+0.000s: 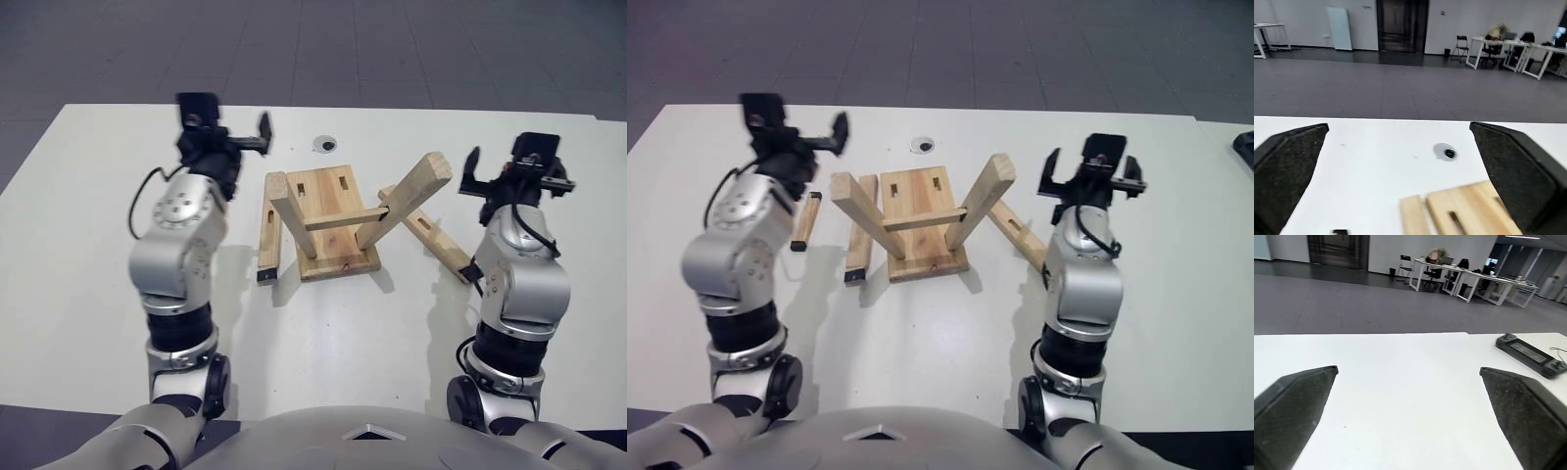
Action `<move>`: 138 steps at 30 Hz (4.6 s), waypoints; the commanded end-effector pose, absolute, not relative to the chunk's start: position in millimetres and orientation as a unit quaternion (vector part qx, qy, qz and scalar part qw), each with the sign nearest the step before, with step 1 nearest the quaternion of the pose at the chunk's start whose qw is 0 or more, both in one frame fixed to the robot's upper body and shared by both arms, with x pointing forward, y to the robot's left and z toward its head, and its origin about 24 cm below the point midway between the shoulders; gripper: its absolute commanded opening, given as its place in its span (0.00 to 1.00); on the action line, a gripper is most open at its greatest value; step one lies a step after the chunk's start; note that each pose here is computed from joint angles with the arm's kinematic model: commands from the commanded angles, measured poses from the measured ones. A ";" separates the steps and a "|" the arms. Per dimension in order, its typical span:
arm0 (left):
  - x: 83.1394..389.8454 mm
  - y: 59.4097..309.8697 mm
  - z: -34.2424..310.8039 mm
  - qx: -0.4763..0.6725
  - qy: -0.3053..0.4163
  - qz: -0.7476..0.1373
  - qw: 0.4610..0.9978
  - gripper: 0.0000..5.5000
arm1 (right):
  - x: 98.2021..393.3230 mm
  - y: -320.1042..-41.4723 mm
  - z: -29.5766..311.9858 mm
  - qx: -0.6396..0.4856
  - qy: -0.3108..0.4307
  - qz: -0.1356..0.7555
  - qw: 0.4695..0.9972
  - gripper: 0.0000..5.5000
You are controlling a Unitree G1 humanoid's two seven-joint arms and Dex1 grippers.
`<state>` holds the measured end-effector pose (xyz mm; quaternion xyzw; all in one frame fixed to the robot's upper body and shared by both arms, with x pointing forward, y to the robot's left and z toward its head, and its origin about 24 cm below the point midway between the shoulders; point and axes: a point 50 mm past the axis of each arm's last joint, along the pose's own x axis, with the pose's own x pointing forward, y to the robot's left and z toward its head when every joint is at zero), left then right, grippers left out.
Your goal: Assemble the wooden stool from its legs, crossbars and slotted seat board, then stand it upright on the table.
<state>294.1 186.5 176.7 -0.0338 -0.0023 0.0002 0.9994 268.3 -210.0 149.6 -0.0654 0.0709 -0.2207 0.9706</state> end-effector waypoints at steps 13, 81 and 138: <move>281.1 153.0 144.6 0.072 0.056 -0.129 0.987 0.98 | 277.1 -177.7 158.6 -0.038 0.041 -0.139 0.989 0.98; 320.7 186.7 223.0 -0.096 -0.135 0.027 0.986 0.98 | 241.4 -166.1 189.6 -0.217 0.062 0.508 0.831 0.98; 330.1 170.9 220.8 -0.114 -0.115 0.023 0.987 0.98 | 299.5 -57.5 94.7 0.012 0.321 0.384 0.866 0.98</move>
